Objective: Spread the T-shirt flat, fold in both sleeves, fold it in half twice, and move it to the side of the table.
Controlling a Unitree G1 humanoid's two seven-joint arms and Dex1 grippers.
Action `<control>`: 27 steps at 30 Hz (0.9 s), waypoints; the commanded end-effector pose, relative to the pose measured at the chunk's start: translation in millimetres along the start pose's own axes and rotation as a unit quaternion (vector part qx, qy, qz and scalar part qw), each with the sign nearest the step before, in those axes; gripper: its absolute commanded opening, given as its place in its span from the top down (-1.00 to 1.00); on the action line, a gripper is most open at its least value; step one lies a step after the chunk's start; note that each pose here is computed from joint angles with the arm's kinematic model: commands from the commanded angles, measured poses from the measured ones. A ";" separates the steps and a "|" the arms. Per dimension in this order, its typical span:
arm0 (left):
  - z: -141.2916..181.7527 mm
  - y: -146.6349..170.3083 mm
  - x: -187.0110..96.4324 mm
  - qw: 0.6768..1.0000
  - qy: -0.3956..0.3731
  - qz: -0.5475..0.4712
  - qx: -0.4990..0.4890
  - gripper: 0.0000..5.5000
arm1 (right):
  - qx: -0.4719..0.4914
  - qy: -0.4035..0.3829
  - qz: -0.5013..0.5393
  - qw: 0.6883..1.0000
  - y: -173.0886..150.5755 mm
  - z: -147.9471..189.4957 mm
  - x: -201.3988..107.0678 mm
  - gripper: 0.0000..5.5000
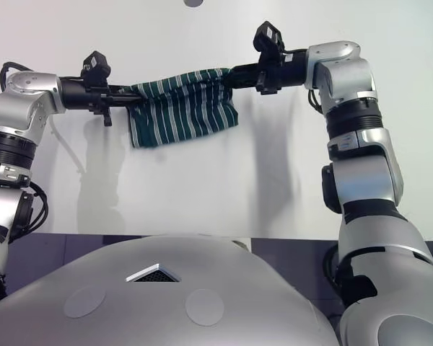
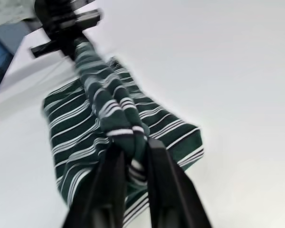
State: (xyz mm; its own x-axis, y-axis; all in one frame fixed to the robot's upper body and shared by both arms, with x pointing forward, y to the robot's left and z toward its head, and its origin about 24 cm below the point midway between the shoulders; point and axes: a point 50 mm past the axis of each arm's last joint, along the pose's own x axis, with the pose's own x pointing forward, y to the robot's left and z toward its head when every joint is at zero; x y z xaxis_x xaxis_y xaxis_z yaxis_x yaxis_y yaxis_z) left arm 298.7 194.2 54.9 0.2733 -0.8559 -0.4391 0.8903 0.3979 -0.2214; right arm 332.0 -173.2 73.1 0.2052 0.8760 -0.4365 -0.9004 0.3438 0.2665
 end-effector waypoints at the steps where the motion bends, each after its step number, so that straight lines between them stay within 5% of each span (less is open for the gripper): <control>1: 13.2 21.7 -12.4 0.994 -0.032 0.100 -0.016 0.51 | -0.032 -0.002 -0.125 0.992 -19.5 4.7 -13.0 0.46; 5: 36.9 20.9 -24.1 0.988 -0.120 0.096 -0.018 0.22 | -0.019 -0.086 -0.253 0.963 -31.7 3.8 -42.5 0.15; 8: 37.5 -3.9 1.8 0.989 -0.149 0.019 0.013 0.08 | -0.001 -0.155 -0.310 0.938 -28.8 0.3 -62.0 0.07; 11: 6.2 -25.8 40.4 0.995 -0.088 -0.049 0.016 0.08 | 0.015 -0.173 -0.333 0.927 -23.7 -9.5 -62.5 0.07; 14: -37.6 -5.3 58.6 0.996 0.059 0.047 0.043 0.08 | 0.018 -0.178 -0.328 0.928 -13.5 -15.0 -55.5 0.07; 16: -60.9 10.3 44.9 0.984 0.124 0.121 0.033 0.08 | 0.012 -0.176 -0.318 0.931 -7.0 -14.8 -49.3 0.07; 18: -94.4 25.4 -3.5 0.958 0.133 0.249 -0.052 0.08 | 0.008 -0.175 -0.316 0.932 -1.2 -17.3 -48.9 0.07; 20: -132.9 27.5 -63.8 0.896 0.112 0.401 -0.158 0.08 | 0.021 -0.180 -0.338 0.923 -0.1 -25.5 -54.2 0.07; 22: -169.0 14.9 -113.2 0.796 0.079 0.549 -0.242 0.08 | 0.036 -0.186 -0.352 0.917 -2.0 -30.7 -52.3 0.07; 24: -171.8 14.6 -114.8 0.757 0.039 0.595 -0.268 0.08 | 0.052 -0.198 -0.373 0.905 1.5 -39.7 -52.4 0.07; 27: -140.5 29.4 -71.8 0.802 -0.035 0.543 -0.247 0.08 | 0.069 -0.219 -0.424 0.876 1.8 -48.9 -58.8 0.07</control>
State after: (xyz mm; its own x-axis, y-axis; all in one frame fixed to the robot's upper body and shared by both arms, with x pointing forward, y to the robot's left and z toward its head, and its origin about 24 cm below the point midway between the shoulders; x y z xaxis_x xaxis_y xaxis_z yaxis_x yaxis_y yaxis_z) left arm 270.2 349.3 2.9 0.8919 0.1794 -0.4151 -0.1831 0.9826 0.0312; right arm 300.5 -235.8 55.2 0.9029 0.3822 -0.1967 -0.3654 0.9235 0.1169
